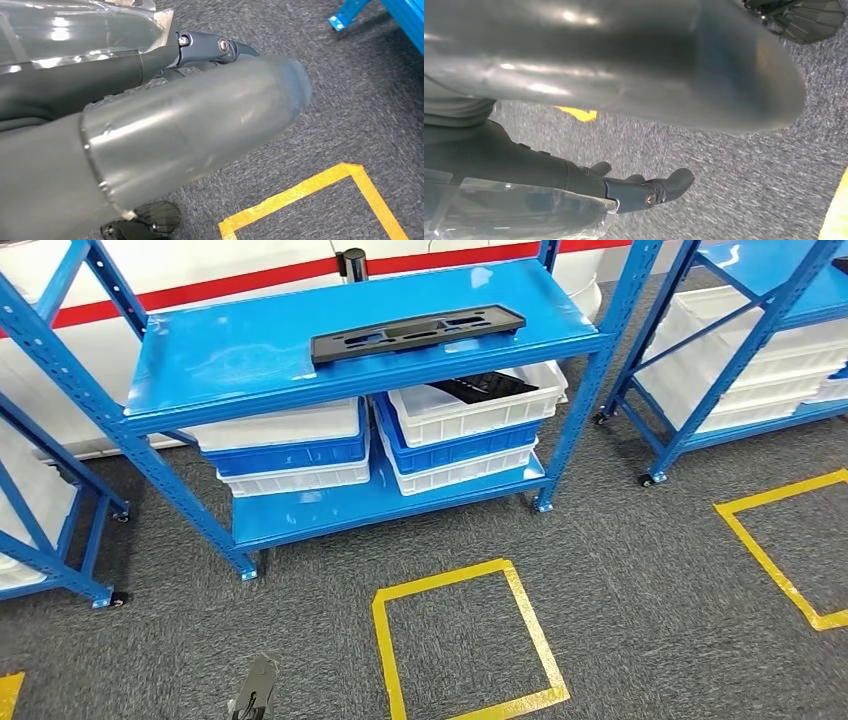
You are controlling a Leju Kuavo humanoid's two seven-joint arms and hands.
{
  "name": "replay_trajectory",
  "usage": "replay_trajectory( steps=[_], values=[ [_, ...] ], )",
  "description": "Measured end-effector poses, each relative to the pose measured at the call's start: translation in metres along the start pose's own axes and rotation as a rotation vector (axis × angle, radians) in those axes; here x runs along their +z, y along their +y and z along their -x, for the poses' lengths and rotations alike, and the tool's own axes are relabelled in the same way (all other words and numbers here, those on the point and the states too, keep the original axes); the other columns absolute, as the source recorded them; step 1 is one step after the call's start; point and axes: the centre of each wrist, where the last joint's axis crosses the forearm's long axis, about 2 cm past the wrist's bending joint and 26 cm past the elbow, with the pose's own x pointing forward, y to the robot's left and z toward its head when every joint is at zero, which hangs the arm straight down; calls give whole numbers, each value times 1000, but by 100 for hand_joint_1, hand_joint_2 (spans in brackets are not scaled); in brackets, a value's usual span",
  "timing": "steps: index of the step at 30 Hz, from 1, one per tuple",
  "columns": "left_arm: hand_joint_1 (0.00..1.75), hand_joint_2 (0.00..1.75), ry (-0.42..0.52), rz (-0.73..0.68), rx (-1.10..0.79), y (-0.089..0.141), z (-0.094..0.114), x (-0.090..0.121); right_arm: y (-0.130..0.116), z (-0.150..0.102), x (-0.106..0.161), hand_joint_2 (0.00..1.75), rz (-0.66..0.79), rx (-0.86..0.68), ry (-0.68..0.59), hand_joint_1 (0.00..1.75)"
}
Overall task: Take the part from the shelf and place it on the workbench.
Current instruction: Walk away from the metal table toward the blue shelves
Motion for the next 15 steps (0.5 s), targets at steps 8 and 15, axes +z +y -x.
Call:
replay_trajectory(
  steps=[8,15],
  values=[
    [0,0,-5,8,5,0,-1,-1,2,2,1,0,18,25,18,0],
    [0,0,-1,1,3,0,0,0,1,2,1,0,20,32,17,0]
  ],
)
